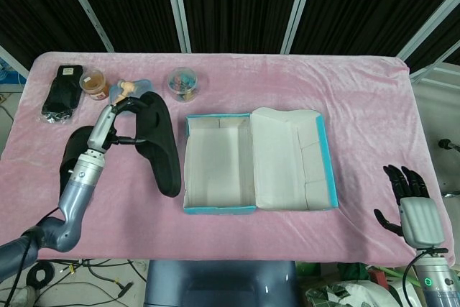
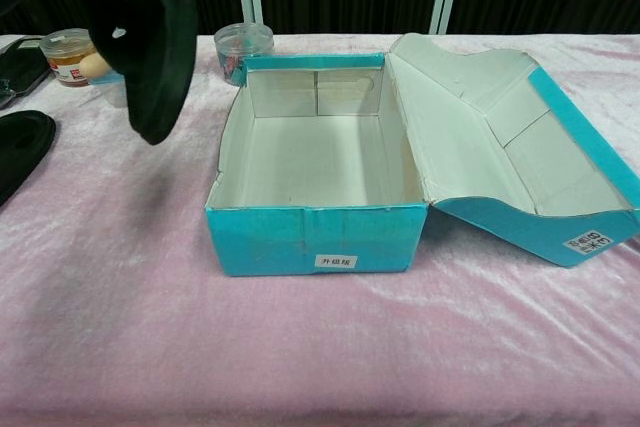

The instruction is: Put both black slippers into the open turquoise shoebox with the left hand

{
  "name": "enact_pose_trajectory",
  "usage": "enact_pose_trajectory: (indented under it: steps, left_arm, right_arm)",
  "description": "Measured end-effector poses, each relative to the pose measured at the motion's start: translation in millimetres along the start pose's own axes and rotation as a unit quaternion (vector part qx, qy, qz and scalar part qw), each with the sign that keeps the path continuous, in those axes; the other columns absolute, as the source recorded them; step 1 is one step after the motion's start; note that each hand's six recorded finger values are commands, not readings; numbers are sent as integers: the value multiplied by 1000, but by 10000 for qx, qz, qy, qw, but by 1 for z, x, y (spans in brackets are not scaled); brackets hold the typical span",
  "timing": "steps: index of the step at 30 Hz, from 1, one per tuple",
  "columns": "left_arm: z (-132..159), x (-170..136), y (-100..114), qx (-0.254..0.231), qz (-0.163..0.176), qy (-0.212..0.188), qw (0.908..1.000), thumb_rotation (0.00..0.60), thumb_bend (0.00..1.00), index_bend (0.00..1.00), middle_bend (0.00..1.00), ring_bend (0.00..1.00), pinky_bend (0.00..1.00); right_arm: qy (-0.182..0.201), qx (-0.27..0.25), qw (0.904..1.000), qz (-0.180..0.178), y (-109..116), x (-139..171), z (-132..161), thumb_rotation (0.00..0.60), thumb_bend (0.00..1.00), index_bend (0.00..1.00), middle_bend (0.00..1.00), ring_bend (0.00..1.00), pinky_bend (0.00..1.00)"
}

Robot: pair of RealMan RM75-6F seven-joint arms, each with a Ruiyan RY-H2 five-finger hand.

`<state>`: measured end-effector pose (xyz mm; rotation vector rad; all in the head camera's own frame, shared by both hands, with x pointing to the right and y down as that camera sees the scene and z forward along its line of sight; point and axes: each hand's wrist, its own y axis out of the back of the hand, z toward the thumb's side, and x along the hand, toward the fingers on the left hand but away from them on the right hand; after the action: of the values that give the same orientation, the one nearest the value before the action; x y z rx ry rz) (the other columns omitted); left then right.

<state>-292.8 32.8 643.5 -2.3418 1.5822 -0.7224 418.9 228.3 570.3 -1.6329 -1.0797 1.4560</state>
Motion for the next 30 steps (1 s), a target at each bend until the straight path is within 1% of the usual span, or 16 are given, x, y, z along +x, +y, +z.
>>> enact_pose_trajectory:
  steps: [2,6,12,18,20,22,24,27,30]
  left_arm:
    - [9,8,-10,47,105,-145,9998,600,0,396,534,480,359]
    - [33,28,-39,166,327,-468,9982,600,0,396,534,479,359]
    - [58,48,-83,223,487,-809,9953,600,0,396,535,479,366]
    - [75,59,-132,228,334,-979,9944,600,0,397,536,479,373]
    - [77,61,-144,237,272,-983,9945,600,0,397,536,479,375]
    - [79,62,-163,205,126,-951,9952,600,0,395,536,479,376]
    - [78,62,-177,188,18,-913,9956,600,0,394,536,479,377]
    - [76,64,-182,166,19,-895,9958,600,0,392,535,479,377]
    - [74,65,-180,13,53,-831,9965,600,0,389,535,479,377]
  right_arm:
    - [2,-24,10000,-11,1,1,-1,600,175,0,76,0,73]
    - [-6,-81,10000,-43,5,2,-3,600,175,0,76,0,73]
    - [-22,-181,9998,-48,8,4,-7,600,175,0,76,0,73]
    - [-50,-270,9996,-82,13,8,-12,600,175,0,75,0,73]
    - [-72,-290,9995,-102,14,10,-14,600,175,0,75,0,73]
    - [-130,-312,9993,-129,16,12,-17,600,175,0,75,0,73]
    - [-164,-325,9992,-149,17,14,-20,600,175,0,75,0,73]
    - [-195,-317,9992,-159,17,15,-23,600,175,0,75,0,73]
    - [-210,-324,9991,-148,16,15,-23,600,175,0,75,0,73]
